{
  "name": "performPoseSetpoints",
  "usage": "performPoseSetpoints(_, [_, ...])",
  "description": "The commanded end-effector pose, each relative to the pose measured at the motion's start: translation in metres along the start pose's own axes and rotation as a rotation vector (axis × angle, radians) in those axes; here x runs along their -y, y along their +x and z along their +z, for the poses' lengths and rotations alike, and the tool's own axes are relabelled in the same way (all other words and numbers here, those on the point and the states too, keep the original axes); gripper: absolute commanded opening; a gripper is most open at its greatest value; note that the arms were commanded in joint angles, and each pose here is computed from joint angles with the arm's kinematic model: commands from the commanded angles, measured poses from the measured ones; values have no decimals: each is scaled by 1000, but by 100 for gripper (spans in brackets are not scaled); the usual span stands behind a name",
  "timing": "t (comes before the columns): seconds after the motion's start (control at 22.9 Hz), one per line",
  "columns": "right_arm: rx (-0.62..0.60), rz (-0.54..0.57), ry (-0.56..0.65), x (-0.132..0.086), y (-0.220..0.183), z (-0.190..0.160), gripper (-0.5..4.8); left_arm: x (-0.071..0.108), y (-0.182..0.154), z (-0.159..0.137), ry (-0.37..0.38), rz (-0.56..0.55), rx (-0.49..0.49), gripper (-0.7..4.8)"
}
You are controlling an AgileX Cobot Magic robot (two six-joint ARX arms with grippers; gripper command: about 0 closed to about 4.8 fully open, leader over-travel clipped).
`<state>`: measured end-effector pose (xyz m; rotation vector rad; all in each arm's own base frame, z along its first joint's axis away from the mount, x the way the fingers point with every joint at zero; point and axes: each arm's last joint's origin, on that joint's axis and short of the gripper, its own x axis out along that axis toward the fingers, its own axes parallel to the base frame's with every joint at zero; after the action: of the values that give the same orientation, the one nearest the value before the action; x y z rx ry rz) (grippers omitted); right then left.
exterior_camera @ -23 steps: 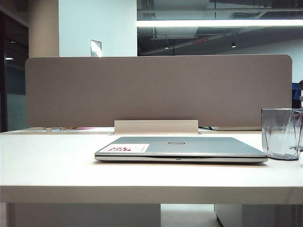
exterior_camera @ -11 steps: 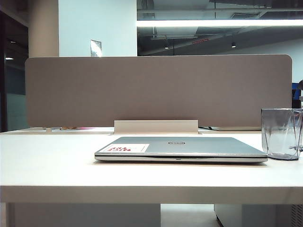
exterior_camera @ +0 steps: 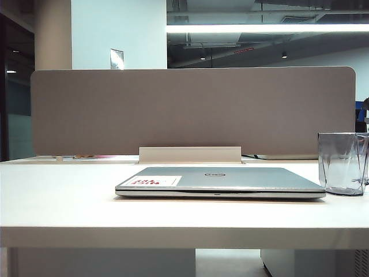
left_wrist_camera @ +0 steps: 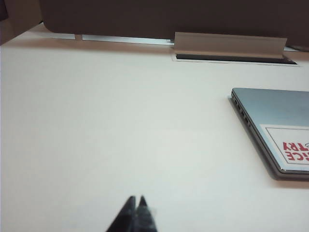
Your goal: Pick up the water cup and place it on the right side of the laptop.
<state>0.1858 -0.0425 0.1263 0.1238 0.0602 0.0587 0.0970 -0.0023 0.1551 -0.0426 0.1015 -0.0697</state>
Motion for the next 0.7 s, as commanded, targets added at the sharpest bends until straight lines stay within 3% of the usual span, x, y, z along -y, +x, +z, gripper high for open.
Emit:
performPoseSetpoints(0.04, [77,10,37,-2,-3,11,-9,0,0,1,-2,-5,-1,-3])
performPoseSetpoints(0.35, [210,39,9,-12,-23,29,-9,0,0,1,-1,-5,-1,-3])
performPoseSetpoints(0.7, [263,94,54,-17,-30,41,-9,0,0,1,-1,-5,-1,-3])
